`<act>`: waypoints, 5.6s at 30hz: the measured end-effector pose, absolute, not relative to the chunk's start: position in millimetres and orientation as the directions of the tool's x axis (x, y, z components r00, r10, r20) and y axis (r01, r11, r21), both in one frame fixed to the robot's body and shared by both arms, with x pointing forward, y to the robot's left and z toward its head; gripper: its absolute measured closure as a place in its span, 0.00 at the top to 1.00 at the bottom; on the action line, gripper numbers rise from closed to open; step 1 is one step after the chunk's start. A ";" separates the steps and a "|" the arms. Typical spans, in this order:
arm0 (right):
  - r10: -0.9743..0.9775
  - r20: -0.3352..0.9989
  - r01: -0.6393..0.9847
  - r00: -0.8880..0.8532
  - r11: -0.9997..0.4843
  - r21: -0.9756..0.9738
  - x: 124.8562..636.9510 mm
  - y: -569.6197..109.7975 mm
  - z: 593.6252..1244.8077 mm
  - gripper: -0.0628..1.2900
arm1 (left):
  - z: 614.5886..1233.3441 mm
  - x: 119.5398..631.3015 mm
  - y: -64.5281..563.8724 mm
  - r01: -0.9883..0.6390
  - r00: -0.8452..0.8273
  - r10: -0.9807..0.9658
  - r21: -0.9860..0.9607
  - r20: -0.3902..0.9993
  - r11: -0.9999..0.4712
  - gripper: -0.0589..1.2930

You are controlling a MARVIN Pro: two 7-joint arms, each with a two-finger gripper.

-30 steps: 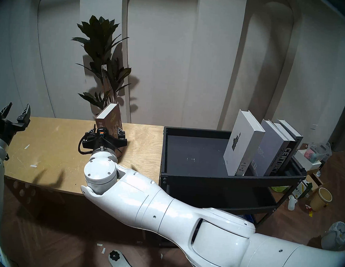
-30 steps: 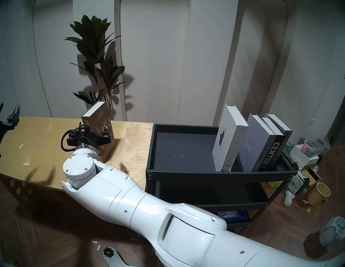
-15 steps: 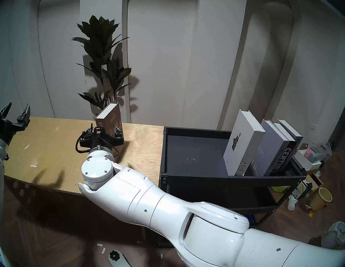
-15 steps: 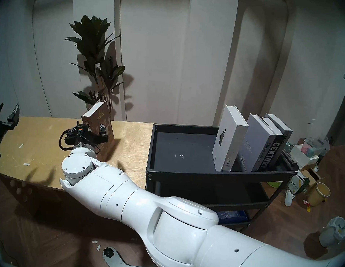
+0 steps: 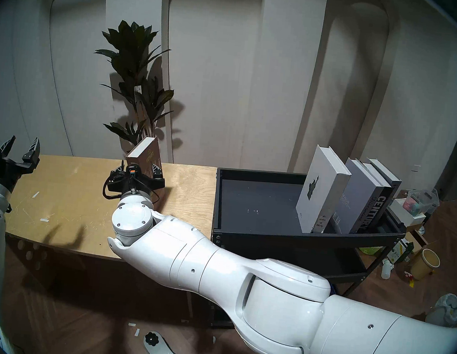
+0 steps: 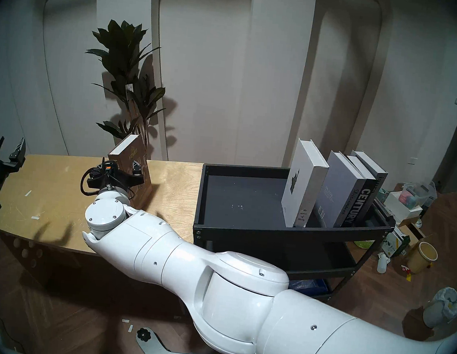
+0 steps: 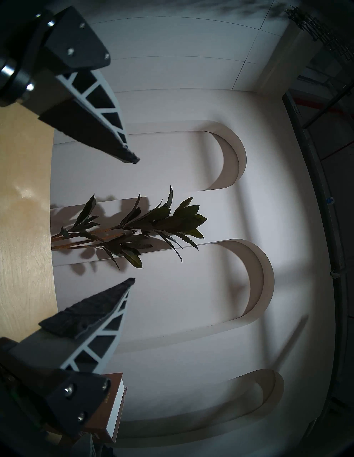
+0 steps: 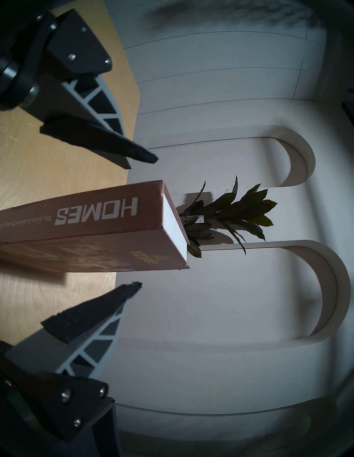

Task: Move the books from the display table onto the shelf, standing them upright with spines facing out and tallest at one end

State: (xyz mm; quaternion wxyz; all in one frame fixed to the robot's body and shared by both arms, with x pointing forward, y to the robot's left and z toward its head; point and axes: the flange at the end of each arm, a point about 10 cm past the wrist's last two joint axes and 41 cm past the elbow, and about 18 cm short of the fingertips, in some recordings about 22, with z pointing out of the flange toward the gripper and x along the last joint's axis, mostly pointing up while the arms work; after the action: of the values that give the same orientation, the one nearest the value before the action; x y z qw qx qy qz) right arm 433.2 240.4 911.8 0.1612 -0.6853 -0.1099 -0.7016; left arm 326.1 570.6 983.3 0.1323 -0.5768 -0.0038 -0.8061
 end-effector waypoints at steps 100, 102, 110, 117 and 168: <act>0.070 0.997 0.283 0.037 -0.957 0.057 488.4 206.8 905.0 0.32 | 982.4 326.0 571.2 0.223 -0.297 -0.210 -0.146 0.932 -0.964 0.97; 0.057 0.998 0.272 0.022 -0.961 0.048 488.7 205.6 905.9 0.32 | 982.4 326.0 571.2 0.223 -0.297 -0.210 -0.146 0.932 -0.964 0.97; -0.059 0.995 0.239 -0.080 -0.970 -0.038 481.9 211.3 931.1 0.32 | 982.6 326.0 571.1 0.223 -0.298 -0.210 -0.146 0.931 -0.964 0.97; -0.168 0.971 0.262 -0.168 -0.958 -0.121 468.8 223.8 968.3 0.32 | 982.6 326.0 571.2 0.223 -0.298 -0.210 -0.146 0.931 -0.964 0.97; -0.044 0.998 0.255 -0.054 -0.967 -0.029 525.7 79.6 1094.7 0.32 | 981.6 326.0 571.6 0.225 -0.296 -0.209 -0.144 0.932 -0.964 0.97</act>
State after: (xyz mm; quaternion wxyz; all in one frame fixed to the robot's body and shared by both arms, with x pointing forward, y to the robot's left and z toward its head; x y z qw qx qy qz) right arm 525.7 79.6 1094.7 0.1034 -0.6800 -0.0776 -0.7217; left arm 326.0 571.6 981.6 0.1348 -0.5779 -0.0072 -0.8048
